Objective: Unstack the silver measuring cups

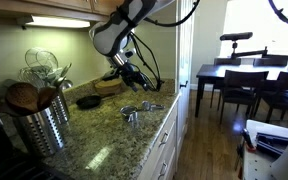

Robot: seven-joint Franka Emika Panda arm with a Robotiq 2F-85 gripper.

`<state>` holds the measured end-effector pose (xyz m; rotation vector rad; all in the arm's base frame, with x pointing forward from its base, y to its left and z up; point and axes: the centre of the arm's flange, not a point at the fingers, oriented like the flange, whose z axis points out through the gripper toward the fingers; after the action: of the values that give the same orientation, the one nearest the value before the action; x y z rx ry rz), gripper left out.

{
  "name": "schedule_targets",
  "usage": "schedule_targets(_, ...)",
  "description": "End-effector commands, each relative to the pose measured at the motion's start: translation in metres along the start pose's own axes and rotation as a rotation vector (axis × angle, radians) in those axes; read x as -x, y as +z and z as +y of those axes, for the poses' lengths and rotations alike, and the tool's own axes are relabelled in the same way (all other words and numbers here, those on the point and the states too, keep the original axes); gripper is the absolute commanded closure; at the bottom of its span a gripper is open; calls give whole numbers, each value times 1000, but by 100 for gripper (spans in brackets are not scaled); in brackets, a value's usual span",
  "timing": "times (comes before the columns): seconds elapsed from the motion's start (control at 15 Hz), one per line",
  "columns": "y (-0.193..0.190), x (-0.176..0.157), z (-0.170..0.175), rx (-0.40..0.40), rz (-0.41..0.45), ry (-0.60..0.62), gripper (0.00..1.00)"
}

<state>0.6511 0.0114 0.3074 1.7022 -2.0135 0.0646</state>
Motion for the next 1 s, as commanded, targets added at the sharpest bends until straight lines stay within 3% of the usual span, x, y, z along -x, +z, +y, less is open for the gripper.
schedule_targets(0.0, -18, 8, 25, 51, -40, 89, 0)
schedule_targets(0.53, -20, 39, 45, 140, -120, 215, 0)
schedule_targets(0.93, -11, 46, 55, 197, -108, 343, 0)
